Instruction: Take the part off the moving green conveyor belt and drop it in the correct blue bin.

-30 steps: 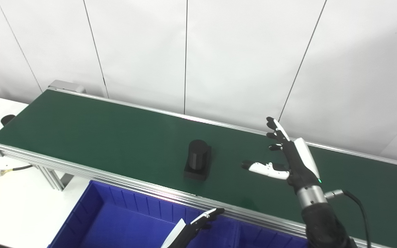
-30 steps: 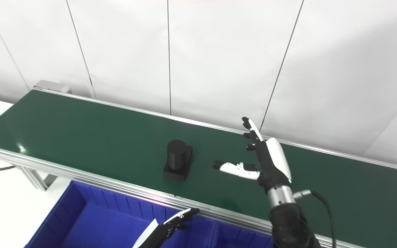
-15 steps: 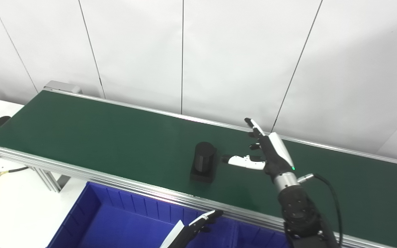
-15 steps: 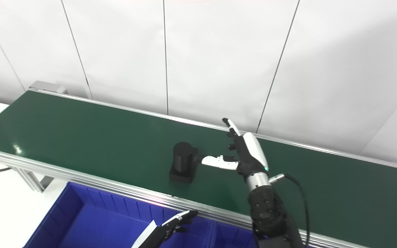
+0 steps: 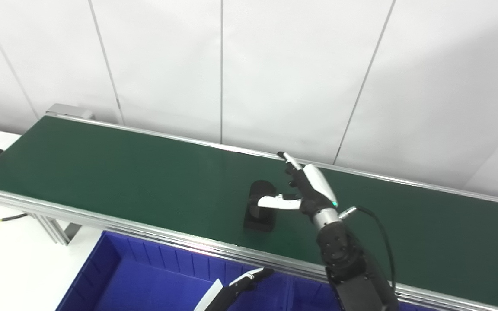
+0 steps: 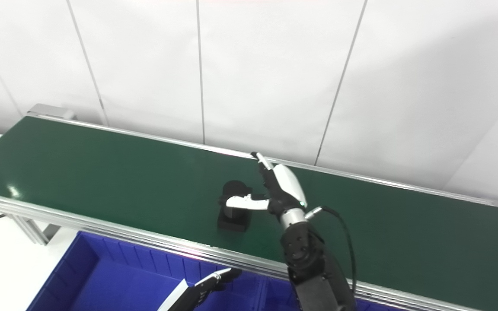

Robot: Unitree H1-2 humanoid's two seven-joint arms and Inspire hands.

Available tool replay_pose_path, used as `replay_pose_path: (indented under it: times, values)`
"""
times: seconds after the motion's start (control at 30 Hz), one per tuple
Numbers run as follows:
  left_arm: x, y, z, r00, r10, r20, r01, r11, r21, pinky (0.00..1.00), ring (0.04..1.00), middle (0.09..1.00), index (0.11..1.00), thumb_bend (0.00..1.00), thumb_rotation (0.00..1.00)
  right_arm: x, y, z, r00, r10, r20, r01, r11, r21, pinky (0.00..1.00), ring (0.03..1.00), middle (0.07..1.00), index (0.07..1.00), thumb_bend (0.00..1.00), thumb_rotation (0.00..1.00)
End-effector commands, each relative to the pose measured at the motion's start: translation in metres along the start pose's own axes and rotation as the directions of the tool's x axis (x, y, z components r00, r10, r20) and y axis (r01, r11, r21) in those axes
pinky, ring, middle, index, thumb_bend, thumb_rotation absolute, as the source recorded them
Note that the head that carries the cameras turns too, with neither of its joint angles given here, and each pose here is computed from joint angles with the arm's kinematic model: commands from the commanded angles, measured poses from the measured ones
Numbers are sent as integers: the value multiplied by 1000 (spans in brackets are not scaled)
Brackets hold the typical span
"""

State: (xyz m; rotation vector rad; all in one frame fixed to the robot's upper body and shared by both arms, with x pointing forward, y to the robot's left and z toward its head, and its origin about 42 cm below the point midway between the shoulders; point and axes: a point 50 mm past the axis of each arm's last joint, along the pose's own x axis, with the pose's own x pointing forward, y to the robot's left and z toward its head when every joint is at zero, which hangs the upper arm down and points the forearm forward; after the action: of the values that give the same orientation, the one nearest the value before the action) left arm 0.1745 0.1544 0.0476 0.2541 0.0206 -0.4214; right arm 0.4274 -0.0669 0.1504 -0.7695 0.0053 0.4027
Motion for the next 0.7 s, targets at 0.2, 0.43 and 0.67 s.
replay_pose_path:
  times: [0.2,0.43,0.67]
  values:
    - [-8,-7,27,999,-11,53,11,1000,-7,821,861,863,839,978,527,11,-2,5,998,-36,59,36,999,5,876,927,980,961,1000,499]
    - [-12,-10,33,997,-6,73,9,999,-37,789,844,849,817,973,520,14,8,-16,1000,-17,4,17,1000,6,873,930,977,948,1000,392]
    - [-14,-15,40,997,0,78,3,999,-37,796,848,848,814,985,536,15,14,-23,998,-66,-18,68,994,86,623,730,838,803,804,86]
